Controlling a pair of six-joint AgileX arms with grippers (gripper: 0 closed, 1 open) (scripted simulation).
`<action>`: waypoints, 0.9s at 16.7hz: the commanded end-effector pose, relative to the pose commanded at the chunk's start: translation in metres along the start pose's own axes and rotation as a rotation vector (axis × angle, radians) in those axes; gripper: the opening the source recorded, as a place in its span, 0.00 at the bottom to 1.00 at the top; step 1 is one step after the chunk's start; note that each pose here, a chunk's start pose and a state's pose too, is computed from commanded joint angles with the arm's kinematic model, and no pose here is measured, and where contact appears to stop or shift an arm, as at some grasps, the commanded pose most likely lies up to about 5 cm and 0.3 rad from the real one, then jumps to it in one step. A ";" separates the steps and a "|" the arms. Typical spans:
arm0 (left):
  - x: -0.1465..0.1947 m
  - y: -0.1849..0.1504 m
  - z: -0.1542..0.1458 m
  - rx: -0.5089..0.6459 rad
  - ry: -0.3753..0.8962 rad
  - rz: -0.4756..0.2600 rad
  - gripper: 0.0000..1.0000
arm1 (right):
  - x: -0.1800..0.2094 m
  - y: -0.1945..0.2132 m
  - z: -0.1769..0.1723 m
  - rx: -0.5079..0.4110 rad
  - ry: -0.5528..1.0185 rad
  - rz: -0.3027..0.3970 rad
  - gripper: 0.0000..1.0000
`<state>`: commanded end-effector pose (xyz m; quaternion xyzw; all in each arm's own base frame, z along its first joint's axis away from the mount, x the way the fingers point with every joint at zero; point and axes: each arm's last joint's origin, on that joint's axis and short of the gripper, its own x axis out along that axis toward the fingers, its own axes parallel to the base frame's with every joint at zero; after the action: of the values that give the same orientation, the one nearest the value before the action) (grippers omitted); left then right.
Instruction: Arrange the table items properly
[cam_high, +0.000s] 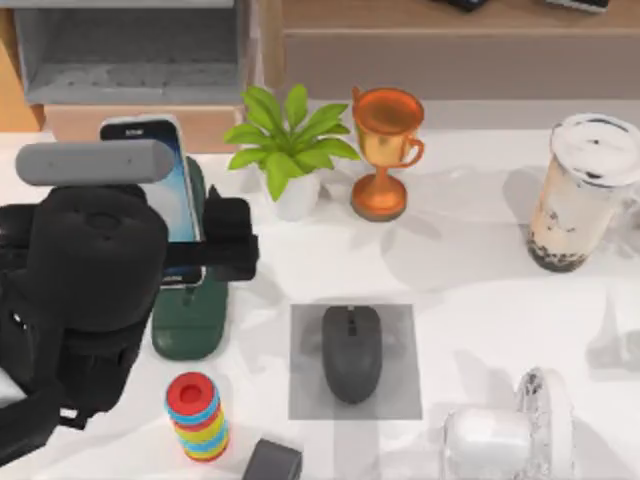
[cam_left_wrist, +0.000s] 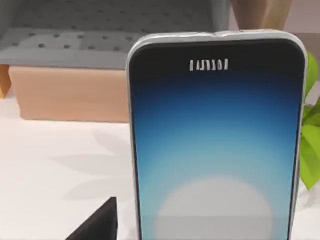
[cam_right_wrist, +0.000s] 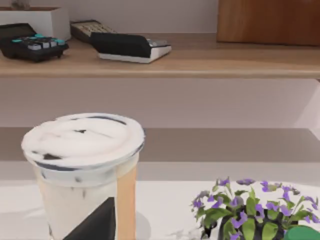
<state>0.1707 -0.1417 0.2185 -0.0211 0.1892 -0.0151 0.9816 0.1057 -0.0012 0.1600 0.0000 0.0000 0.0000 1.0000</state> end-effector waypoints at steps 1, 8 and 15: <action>-0.001 0.001 0.001 -0.007 -0.005 0.002 1.00 | 0.000 0.000 0.000 0.000 0.000 0.000 1.00; 0.006 0.000 -0.001 0.017 0.048 0.028 1.00 | 0.000 0.000 0.000 0.000 0.000 0.000 1.00; 0.007 0.000 -0.004 0.035 0.072 0.031 1.00 | 0.000 0.000 0.000 0.000 0.000 0.000 1.00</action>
<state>0.1758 -0.1425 0.2124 -0.0006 0.2243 -0.0041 0.9745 0.1057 -0.0012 0.1600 0.0000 0.0000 0.0000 1.0000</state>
